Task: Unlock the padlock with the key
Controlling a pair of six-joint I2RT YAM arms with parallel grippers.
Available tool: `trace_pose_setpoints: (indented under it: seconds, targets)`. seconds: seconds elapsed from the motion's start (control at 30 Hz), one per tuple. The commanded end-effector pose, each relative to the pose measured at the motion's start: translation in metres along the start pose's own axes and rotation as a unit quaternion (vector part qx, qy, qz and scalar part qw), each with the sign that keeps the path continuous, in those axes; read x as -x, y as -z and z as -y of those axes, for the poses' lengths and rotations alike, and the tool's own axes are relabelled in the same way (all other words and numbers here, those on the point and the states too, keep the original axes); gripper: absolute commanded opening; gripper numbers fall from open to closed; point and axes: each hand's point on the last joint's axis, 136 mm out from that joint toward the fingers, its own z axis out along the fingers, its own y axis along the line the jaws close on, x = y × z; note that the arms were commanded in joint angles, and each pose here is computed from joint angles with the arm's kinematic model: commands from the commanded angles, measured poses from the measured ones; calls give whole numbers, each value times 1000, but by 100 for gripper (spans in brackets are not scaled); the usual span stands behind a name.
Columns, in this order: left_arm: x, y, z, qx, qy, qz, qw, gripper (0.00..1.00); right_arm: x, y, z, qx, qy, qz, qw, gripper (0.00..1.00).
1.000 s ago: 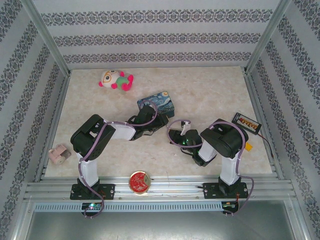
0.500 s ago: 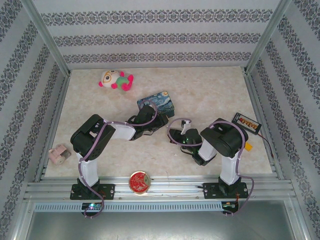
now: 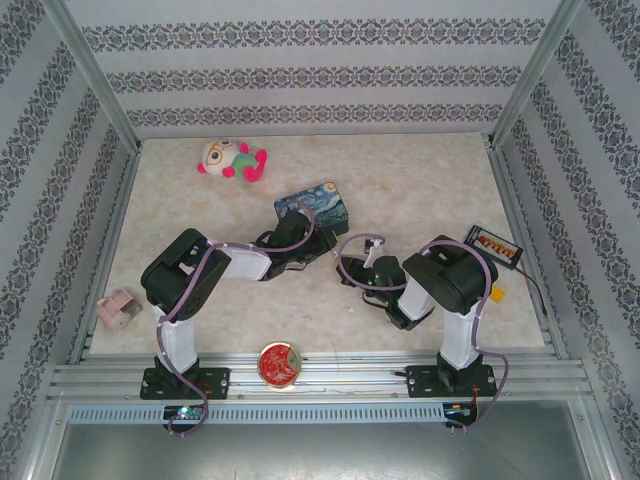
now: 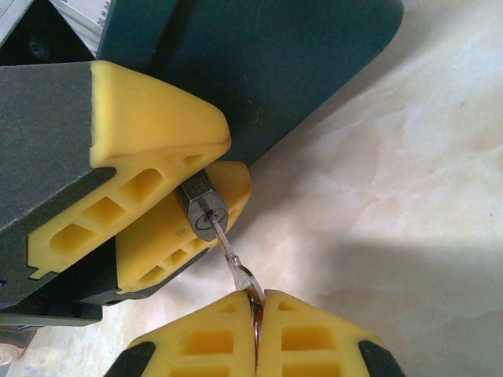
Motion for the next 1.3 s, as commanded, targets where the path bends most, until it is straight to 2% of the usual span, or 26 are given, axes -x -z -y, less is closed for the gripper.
trace_pose_setpoints:
  seconds: [0.0,0.33,0.83,1.27]
  targets:
    - [-4,2,13,-19,28,-24,999,9,-1,-2,-1,2,-8,1,1000,0]
    - [-5,2,14,-22,28,-24,999,9,-7,0,-7,10,-15,-8,1000,0]
    - [-7,0,17,-32,25,-32,999,8,18,-11,-45,117,-66,-58,989,0]
    - [-9,0,17,-36,23,-36,998,8,25,-9,-58,161,-82,-93,979,0]
